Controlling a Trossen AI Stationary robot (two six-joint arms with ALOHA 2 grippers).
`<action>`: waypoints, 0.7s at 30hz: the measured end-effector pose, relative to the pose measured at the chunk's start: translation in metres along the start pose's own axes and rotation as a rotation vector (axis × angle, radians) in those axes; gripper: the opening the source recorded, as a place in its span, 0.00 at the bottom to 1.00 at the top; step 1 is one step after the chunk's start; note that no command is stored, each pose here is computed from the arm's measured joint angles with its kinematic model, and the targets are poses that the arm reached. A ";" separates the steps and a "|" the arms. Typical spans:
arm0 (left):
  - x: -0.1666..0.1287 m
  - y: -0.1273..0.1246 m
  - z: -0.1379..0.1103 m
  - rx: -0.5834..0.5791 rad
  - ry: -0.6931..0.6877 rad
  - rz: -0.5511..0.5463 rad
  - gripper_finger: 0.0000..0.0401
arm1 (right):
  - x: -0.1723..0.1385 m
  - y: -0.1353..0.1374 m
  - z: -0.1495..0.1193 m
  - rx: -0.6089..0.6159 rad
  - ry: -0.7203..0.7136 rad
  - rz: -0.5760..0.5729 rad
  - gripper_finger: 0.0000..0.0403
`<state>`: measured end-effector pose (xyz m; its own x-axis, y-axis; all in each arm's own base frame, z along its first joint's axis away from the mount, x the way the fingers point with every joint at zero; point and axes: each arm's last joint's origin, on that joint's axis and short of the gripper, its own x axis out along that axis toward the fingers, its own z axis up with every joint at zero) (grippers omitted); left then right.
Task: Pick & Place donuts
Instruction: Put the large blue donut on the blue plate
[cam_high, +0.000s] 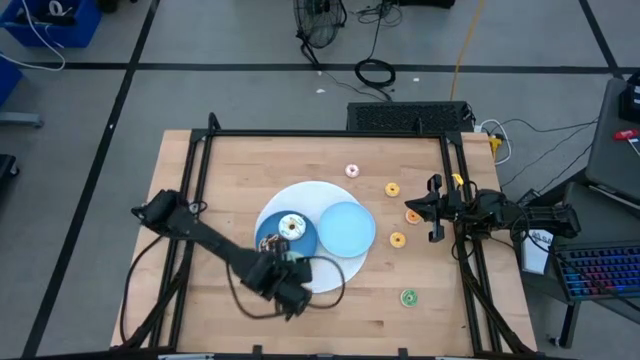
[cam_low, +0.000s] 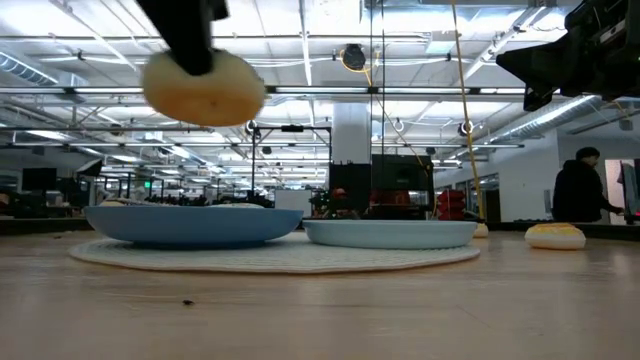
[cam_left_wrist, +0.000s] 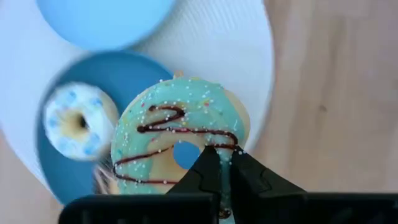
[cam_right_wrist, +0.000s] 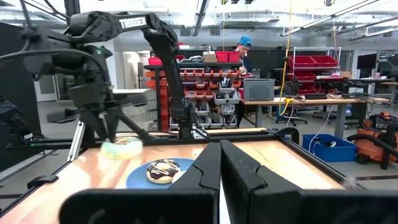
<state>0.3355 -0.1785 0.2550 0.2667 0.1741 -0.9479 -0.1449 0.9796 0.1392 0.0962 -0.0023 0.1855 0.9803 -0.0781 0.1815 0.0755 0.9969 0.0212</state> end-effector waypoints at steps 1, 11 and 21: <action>0.001 0.005 0.002 0.008 0.007 0.007 0.04 | 0.000 0.000 0.000 0.000 0.000 0.000 0.00; 0.012 0.036 0.020 0.064 0.032 0.033 0.03 | 0.000 0.000 0.000 0.000 0.000 0.000 0.00; 0.017 0.054 0.028 0.074 0.046 0.048 0.03 | 0.000 0.000 0.000 0.000 0.000 0.000 0.00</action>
<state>0.3589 -0.1196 0.2542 0.2168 0.2181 -0.9516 -0.0855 0.9752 0.2040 0.0962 -0.0023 0.1855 0.9803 -0.0781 0.1816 0.0755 0.9969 0.0211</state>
